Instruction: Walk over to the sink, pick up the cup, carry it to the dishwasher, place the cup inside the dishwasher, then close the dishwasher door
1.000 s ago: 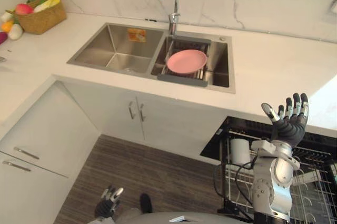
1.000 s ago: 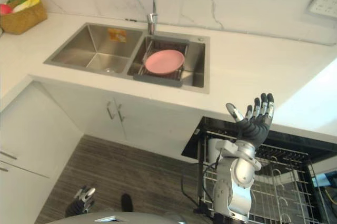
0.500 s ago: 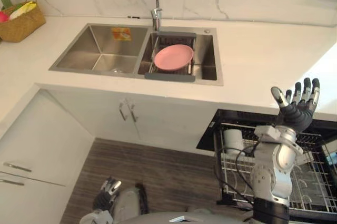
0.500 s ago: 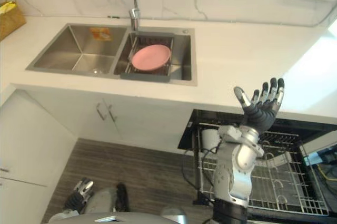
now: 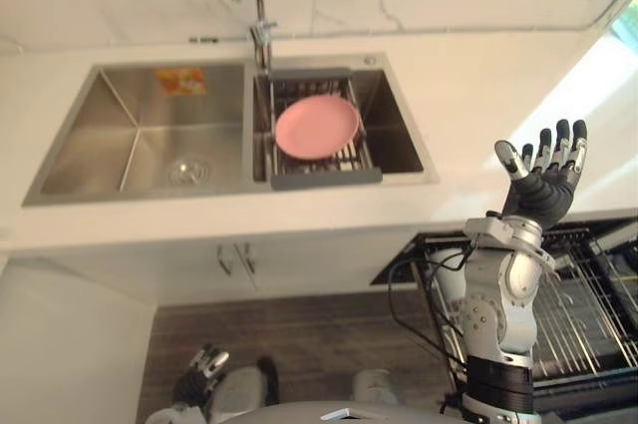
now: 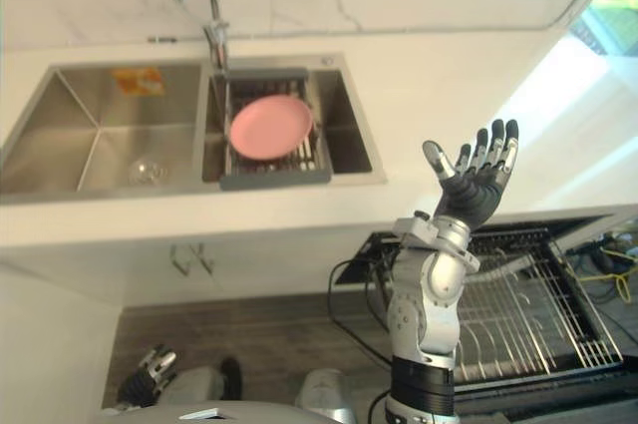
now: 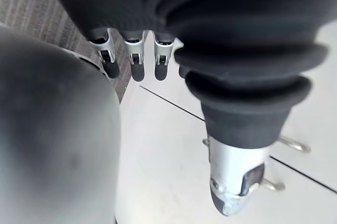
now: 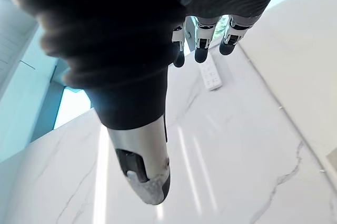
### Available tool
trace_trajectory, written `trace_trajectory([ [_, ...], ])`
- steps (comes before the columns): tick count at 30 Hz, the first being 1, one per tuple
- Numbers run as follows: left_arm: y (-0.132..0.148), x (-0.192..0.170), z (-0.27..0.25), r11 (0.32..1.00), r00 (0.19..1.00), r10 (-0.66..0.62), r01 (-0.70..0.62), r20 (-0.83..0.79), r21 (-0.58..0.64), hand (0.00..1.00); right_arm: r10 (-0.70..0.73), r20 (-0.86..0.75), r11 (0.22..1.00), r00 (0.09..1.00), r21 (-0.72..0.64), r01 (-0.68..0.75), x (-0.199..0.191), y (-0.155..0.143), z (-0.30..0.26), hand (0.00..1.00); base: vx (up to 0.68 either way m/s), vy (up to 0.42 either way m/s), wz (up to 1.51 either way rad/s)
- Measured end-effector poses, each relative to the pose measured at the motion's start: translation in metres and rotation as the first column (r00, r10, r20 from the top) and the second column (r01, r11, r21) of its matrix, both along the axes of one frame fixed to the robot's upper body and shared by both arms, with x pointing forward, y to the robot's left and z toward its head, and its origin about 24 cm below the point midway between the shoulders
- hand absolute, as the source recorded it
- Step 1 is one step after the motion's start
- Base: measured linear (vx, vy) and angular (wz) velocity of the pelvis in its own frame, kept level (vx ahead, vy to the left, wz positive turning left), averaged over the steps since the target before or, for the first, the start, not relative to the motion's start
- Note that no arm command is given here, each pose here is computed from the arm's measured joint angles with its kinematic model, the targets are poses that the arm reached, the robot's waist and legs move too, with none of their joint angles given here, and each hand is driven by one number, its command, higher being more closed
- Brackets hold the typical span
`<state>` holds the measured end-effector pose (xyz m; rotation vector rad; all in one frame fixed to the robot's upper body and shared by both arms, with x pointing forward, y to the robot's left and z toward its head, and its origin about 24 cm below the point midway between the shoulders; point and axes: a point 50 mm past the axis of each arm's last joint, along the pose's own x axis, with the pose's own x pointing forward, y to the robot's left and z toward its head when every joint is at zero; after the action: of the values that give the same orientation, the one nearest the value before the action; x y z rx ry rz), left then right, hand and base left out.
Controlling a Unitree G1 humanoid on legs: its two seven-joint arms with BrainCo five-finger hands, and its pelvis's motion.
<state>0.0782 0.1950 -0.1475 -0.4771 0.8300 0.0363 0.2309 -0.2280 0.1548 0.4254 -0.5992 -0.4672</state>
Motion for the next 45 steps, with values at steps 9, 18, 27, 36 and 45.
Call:
trace_trajectory([
  [9, -0.024, 0.006, 0.0, 0.996, 0.996, -0.082, 0.083, 0.016, -0.04, 0.0, -0.007, -0.015, 1.0, 1.0, -0.029, 0.006, 0.001, -0.006, -0.004, 0.0, 0.25, -0.065, -0.25],
  [18, -0.011, 0.009, 0.001, 0.998, 1.0, -0.026, 0.025, 0.015, 0.049, 0.0, 0.161, 0.033, 0.973, 0.986, -0.173, -0.153, 0.003, 0.013, 0.008, 0.0, 0.0, -0.007, -0.11],
  [27, 0.006, 0.018, 0.007, 0.991, 0.998, 0.052, -0.057, 0.041, 0.124, 0.0, 0.146, 0.013, 0.973, 0.989, -0.181, -0.141, -0.003, 0.005, 0.002, 0.0, 0.0, 0.0, 0.1],
  [36, 0.023, 0.002, 0.001, 0.978, 0.993, 0.101, -0.088, -0.056, 0.19, 0.0, 0.099, 0.0, 0.959, 0.995, -0.268, -0.095, -0.019, -0.006, 0.006, 0.0, 0.0, -0.02, -0.07],
  [45, 0.009, 0.0, -0.002, 0.984, 0.999, 0.029, -0.02, -0.045, 0.178, 0.0, -0.029, -0.191, 0.763, 0.981, -0.638, -0.102, -0.01, -0.003, 0.008, 0.0, 0.05, 0.014, 0.13],
])
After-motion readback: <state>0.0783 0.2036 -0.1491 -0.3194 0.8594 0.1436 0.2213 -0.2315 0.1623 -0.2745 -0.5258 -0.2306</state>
